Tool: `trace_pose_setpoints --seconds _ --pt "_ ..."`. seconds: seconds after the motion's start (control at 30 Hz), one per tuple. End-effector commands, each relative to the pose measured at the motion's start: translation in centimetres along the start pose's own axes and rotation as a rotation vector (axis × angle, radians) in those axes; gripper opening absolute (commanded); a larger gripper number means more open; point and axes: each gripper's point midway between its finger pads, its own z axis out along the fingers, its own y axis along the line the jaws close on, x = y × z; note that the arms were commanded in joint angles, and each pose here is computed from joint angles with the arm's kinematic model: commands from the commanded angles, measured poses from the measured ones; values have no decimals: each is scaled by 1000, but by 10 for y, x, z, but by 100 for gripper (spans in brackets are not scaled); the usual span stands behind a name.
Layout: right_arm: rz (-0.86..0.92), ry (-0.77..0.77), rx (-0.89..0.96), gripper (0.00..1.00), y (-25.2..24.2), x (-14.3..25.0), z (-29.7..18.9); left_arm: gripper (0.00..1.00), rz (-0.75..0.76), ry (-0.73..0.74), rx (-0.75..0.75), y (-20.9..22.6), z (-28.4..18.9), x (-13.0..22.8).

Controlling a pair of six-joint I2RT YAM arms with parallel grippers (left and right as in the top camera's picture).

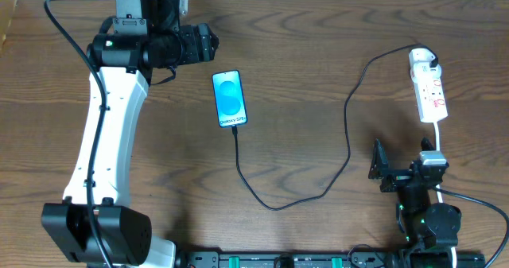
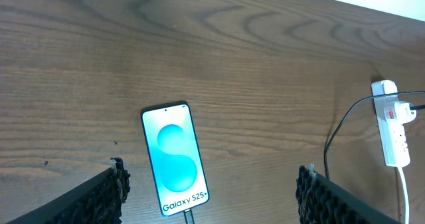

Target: Plug charger to phone and switch on socket

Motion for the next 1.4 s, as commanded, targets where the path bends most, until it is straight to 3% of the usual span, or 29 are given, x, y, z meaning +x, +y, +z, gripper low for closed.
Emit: trace_pose_setpoints --seconds 0.0,0.23,0.57,0.93,1.37 --pt "9 -2 -1 99 1 0 0 82 19 -24 -34 5 -7 -4" --pt "8 -2 -1 99 1 0 0 82 161 -154 -47 -7 -37 -26" --pt "8 -2 -1 99 1 0 0 82 375 -275 -42 -18 -72 -1" --pt "8 -2 -1 99 1 0 0 82 528 -524 -64 -6 -87 78" --pt "8 -2 -1 99 1 0 0 82 547 -718 -162 32 -79 162"
